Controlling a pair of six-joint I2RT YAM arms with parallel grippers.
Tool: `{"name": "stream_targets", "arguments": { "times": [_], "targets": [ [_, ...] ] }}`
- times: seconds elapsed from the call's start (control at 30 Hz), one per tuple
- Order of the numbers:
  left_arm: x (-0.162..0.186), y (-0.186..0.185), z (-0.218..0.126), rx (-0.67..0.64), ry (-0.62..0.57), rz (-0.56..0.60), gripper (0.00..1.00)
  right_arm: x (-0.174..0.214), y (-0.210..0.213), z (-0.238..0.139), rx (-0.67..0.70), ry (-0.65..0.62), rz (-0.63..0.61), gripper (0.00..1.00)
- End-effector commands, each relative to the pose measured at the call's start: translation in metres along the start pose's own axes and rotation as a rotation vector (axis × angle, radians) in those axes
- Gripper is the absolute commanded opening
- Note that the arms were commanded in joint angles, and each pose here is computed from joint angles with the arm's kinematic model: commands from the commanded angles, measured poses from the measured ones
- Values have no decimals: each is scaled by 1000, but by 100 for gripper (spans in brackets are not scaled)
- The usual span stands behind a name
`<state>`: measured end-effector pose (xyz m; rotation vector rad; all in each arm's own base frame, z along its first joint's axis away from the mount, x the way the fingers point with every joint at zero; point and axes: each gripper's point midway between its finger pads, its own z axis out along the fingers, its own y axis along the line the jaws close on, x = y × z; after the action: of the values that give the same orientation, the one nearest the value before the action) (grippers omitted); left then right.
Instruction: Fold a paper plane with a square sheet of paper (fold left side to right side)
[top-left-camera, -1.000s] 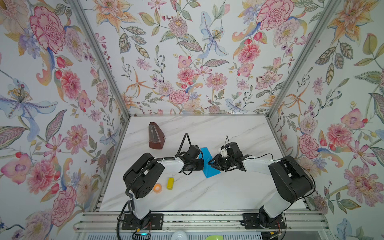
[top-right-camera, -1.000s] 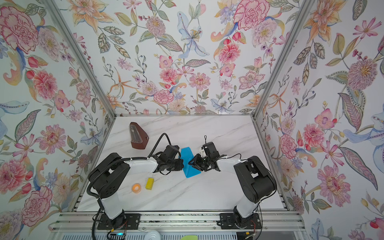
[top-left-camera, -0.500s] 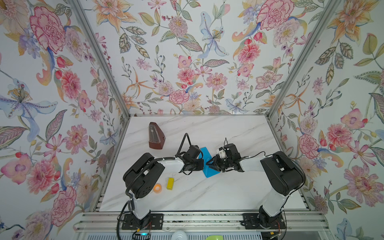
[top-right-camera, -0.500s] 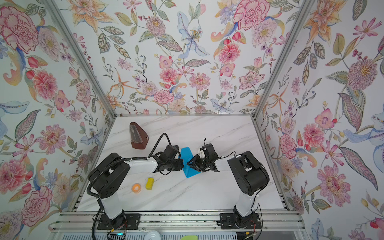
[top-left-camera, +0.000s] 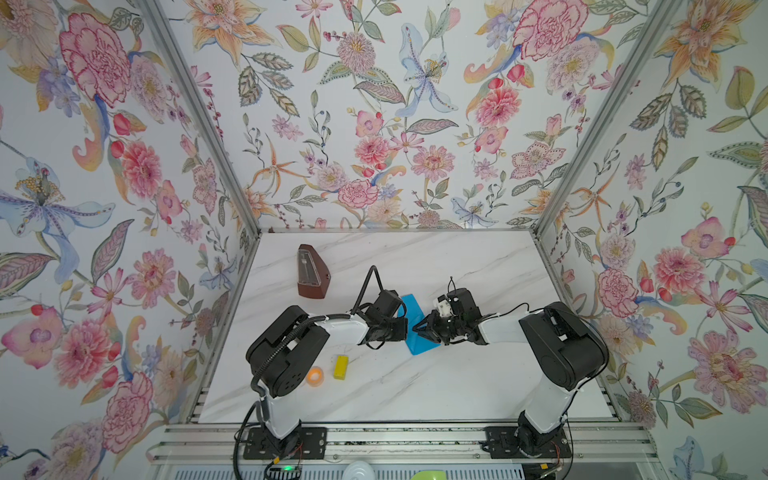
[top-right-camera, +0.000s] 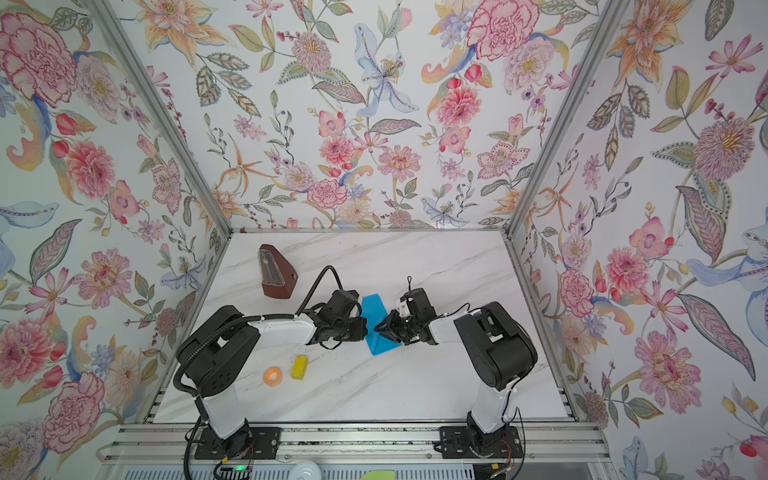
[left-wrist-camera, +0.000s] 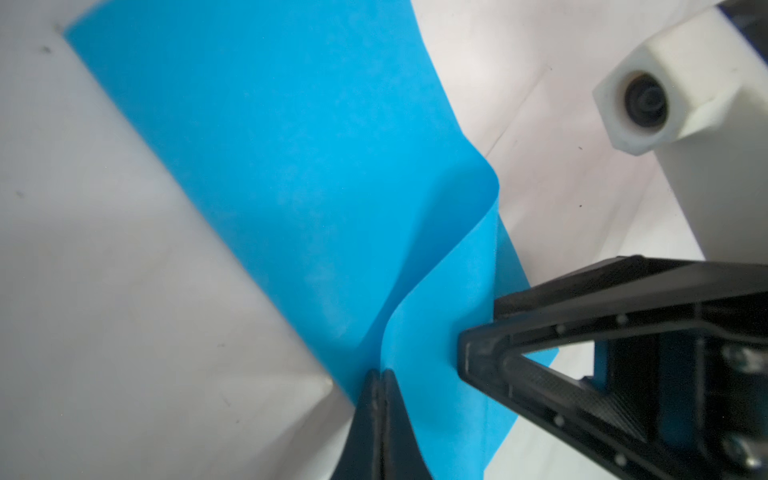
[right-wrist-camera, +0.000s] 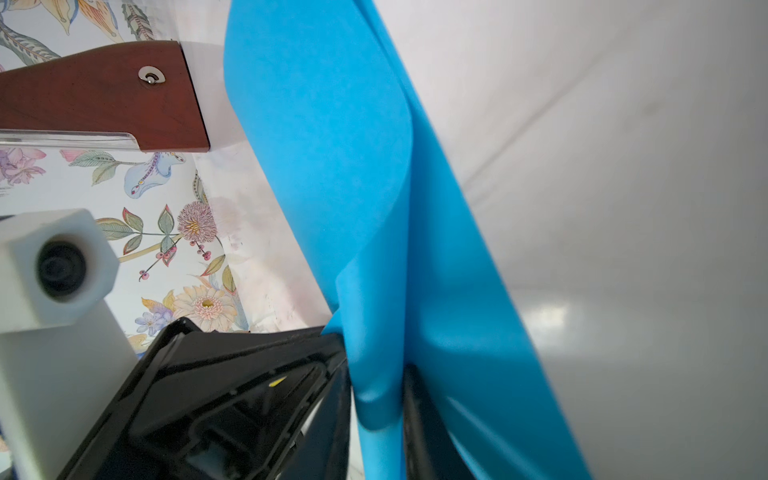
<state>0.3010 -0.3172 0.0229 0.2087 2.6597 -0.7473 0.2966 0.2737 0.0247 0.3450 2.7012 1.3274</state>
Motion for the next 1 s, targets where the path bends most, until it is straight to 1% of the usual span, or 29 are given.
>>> {"name": "stream_targets", "arguments": {
  "times": [0.0,0.33,0.7,0.97],
  "targets": [
    [-15,-6,-6,5,-28,26,0,11,-27,2,84,20,25,26],
    [-13,-5,0,1,-10,32,1,13,-32,0,104,22,23,25],
    [-1,6,6,-35,35,40,1,15,-34,-2,115,24,18,23],
    [6,16,12,-65,59,48,1,13,-29,-7,121,18,9,24]
  ]
}}
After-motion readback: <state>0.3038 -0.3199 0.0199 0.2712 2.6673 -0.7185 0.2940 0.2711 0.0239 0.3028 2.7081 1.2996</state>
